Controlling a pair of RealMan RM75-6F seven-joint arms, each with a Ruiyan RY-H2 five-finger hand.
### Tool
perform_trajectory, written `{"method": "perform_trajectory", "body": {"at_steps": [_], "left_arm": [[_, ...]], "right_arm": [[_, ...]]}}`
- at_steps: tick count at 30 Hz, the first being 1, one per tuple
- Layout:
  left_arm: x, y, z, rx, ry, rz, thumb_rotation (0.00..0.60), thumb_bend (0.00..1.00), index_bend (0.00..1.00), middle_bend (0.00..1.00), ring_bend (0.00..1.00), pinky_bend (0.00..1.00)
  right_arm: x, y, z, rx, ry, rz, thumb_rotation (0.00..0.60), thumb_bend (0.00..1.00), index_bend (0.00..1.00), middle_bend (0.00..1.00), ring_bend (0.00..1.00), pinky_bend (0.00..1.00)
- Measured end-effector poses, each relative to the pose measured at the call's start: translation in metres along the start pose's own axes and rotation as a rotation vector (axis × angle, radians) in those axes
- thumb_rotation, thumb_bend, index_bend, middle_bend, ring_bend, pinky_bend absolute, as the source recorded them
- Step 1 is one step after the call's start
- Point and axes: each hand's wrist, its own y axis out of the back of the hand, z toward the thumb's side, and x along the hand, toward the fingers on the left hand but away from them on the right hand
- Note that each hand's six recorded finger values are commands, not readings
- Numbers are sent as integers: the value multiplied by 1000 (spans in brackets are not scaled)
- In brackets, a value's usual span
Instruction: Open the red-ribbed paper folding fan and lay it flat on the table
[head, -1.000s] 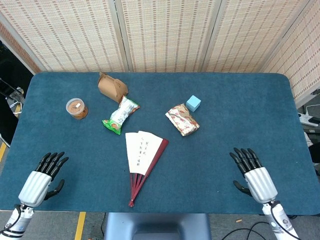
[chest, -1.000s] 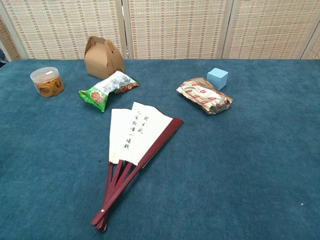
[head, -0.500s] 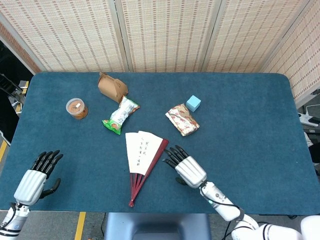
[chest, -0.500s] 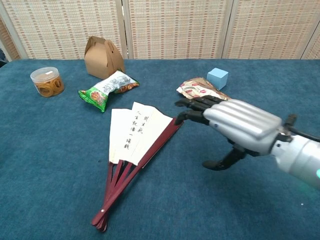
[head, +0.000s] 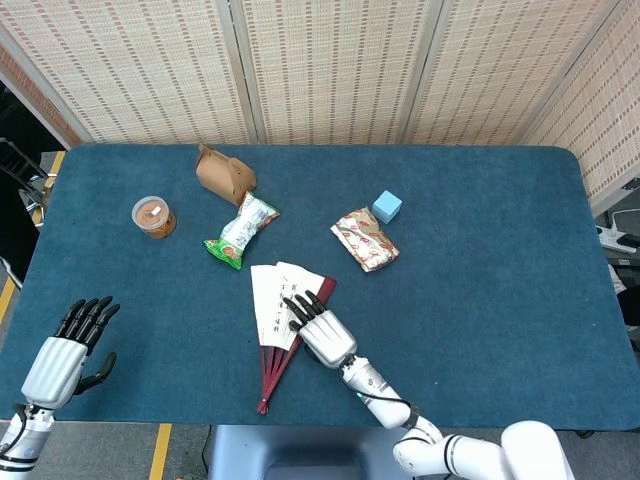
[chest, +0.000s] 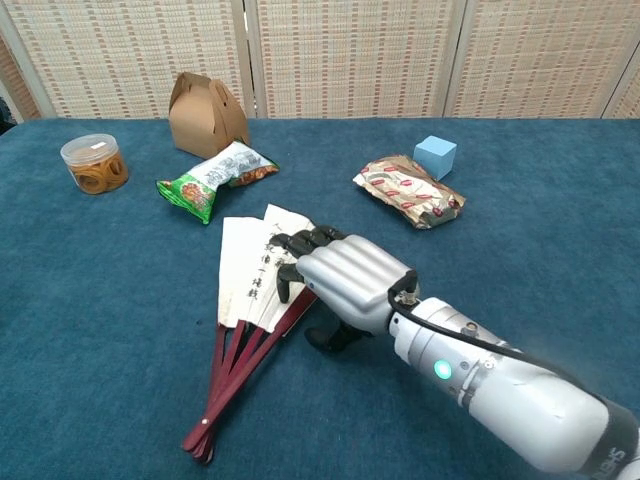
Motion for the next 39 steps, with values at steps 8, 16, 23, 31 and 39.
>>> {"method": "perform_trajectory", "body": {"at_steps": [8,16,23,31,39], "left_arm": [[0,0,-5,9,14,1,600,452,39,0,0,53],[0,-1,-7,13,19,1,600,456,40,0,0,53],[-1,-4,-4,10,15,-6,600,460,43,0,0,53],[-1,-9,-1,-70,4,-34,600,524,131,0,0,55],[8,-35,-1,-313,29,-148,600,477,276,2,0,50]], "right_arm": [[-18,-12,8,-31,-28,-31,600,147,498,58,0,0],[-22,-3,9,-75,-15,-92,600,258,661,144,0,0],[-21,25,6,-98,3,-209,600,275,676,150,0,0],[-15,69,19,-154,56,-300,600,304,676,150,0,0],[-11,135,38,-213,70,-367,600,304,676,150,0,0]]}}
